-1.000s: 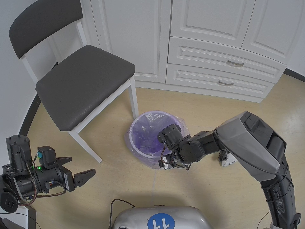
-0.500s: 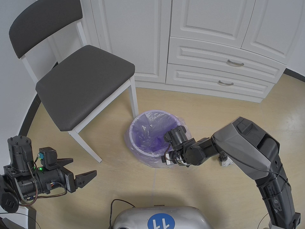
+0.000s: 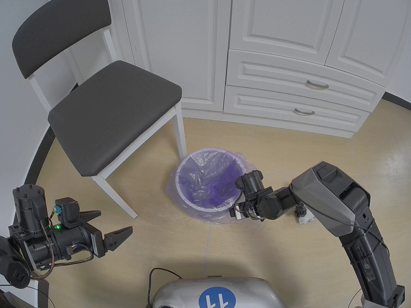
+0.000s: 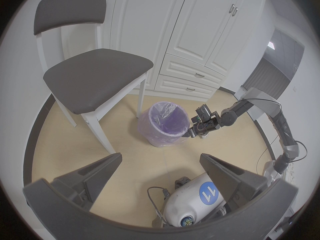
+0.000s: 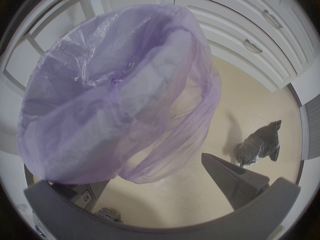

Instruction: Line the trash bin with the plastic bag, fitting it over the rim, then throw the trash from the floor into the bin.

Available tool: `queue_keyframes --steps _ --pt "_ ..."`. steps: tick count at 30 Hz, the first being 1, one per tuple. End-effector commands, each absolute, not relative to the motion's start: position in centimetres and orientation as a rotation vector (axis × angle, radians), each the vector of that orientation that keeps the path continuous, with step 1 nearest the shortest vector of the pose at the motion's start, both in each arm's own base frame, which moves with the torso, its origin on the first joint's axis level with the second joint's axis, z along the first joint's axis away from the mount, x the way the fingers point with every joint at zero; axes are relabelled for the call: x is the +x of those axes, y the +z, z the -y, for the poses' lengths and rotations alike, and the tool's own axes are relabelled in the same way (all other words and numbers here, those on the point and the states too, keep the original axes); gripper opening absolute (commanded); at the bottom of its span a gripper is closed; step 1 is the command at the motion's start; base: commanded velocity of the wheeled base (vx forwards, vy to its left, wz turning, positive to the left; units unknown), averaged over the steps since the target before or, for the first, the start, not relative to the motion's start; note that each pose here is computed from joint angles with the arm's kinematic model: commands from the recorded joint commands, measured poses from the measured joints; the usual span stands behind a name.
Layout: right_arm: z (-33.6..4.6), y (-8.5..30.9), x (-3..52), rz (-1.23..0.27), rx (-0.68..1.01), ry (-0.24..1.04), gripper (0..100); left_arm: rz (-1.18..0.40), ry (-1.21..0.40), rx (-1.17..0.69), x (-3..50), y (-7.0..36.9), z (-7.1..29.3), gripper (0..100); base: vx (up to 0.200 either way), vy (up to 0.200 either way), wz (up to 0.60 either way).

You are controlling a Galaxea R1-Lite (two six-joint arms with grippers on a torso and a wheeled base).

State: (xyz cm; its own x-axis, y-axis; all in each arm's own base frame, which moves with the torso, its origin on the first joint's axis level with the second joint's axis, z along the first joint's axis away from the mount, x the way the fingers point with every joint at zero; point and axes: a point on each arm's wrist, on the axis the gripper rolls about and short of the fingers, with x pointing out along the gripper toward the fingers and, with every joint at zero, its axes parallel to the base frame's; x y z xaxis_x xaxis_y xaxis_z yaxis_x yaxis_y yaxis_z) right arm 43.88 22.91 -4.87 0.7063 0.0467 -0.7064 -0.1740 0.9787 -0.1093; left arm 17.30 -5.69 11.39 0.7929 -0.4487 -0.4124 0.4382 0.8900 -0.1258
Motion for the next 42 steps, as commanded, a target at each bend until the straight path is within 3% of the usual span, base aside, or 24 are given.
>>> queue_keyframes --steps 1,10,18,25,33,42 --pt "-21.6 -5.4 45.5 -0.792 -0.191 0.114 100 -0.471 -0.475 -0.023 17.4 10.7 5.7 100 0.000 0.000 0.00" --pt "-18.9 -8.9 48.1 -0.913 -0.215 0.034 100 -0.466 -0.475 -0.023 17.4 10.7 5.7 100 0.000 0.000 0.00" --pt "-18.1 -8.4 48.1 -0.946 -0.221 0.017 100 -0.466 -0.478 -0.023 17.4 10.6 5.7 100 0.000 0.000 0.00" --pt "-16.9 -3.5 47.9 -0.925 -0.189 0.001 100 -0.464 -0.504 -0.017 17.0 10.7 6.1 100 0.000 0.000 0.00" --pt "-16.2 3.2 42.4 -0.946 -0.214 0.026 100 -0.468 -0.541 -0.007 16.5 10.6 6.7 100 0.000 0.000 0.00" --pt "-18.6 8.7 40.5 -0.826 -0.210 0.093 100 -0.438 -0.538 -0.010 16.4 10.8 6.6 100 0.000 0.000 0.00"
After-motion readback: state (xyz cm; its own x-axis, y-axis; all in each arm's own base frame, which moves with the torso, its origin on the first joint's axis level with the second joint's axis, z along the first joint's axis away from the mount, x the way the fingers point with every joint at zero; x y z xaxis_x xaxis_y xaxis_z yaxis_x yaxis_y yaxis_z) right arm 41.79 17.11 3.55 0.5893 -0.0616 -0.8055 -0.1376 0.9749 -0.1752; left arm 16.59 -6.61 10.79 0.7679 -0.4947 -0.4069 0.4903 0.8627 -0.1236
